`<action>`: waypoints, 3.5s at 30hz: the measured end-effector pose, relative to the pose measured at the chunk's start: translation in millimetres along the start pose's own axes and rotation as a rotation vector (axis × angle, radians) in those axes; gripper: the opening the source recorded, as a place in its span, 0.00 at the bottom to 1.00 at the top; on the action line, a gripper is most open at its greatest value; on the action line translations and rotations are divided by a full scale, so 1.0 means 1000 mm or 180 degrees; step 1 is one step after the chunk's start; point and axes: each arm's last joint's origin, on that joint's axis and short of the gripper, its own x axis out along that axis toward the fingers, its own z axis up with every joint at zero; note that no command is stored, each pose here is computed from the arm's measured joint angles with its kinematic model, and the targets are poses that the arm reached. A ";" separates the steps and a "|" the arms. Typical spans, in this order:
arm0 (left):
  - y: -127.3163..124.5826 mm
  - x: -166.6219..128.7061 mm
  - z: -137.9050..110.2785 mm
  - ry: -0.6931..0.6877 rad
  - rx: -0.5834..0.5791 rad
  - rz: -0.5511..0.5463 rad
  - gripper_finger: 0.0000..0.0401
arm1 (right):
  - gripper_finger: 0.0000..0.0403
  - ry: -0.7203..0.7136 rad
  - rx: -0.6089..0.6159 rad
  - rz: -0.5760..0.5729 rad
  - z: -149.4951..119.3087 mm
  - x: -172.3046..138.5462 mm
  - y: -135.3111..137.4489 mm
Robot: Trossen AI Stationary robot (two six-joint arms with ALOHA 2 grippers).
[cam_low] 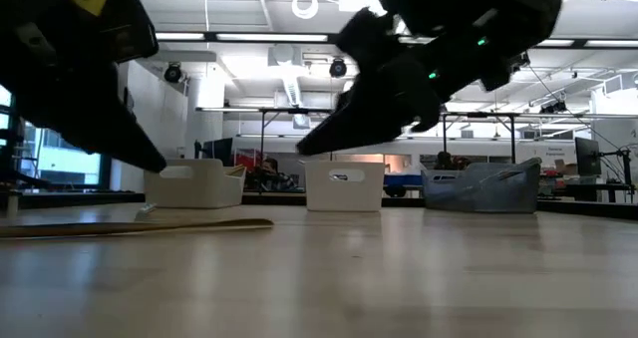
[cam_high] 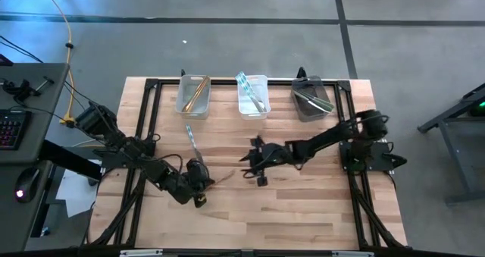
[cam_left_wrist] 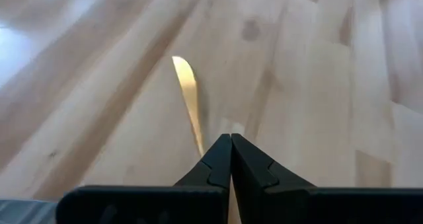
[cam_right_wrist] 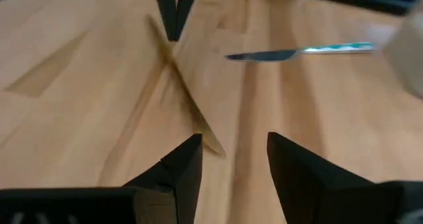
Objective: Sort silverware by color (type)
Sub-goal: Put the gold table knife into the gray bin
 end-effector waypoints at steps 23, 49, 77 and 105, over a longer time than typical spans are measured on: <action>-0.019 -0.030 -0.025 0.1392 0.0180 0.0170 0.29 | 0.33 0.0587 -0.0268 0.0233 0.020 0.051 -0.004; -0.014 -0.010 -0.011 0.1267 -0.0257 0.0165 0.01 | 0.41 0.0428 -0.0413 0.0184 0.031 0.051 0.026; -0.006 0.017 0.029 0.0722 -0.0206 -0.0141 0.00 | 0.06 0.0944 -0.0738 0.0037 0.019 0.051 0.022; -0.001 -0.064 -0.019 -0.1370 0.0773 0.0399 0.30 | 0.00 -0.1180 -0.0140 0.0809 0.020 0.039 -0.005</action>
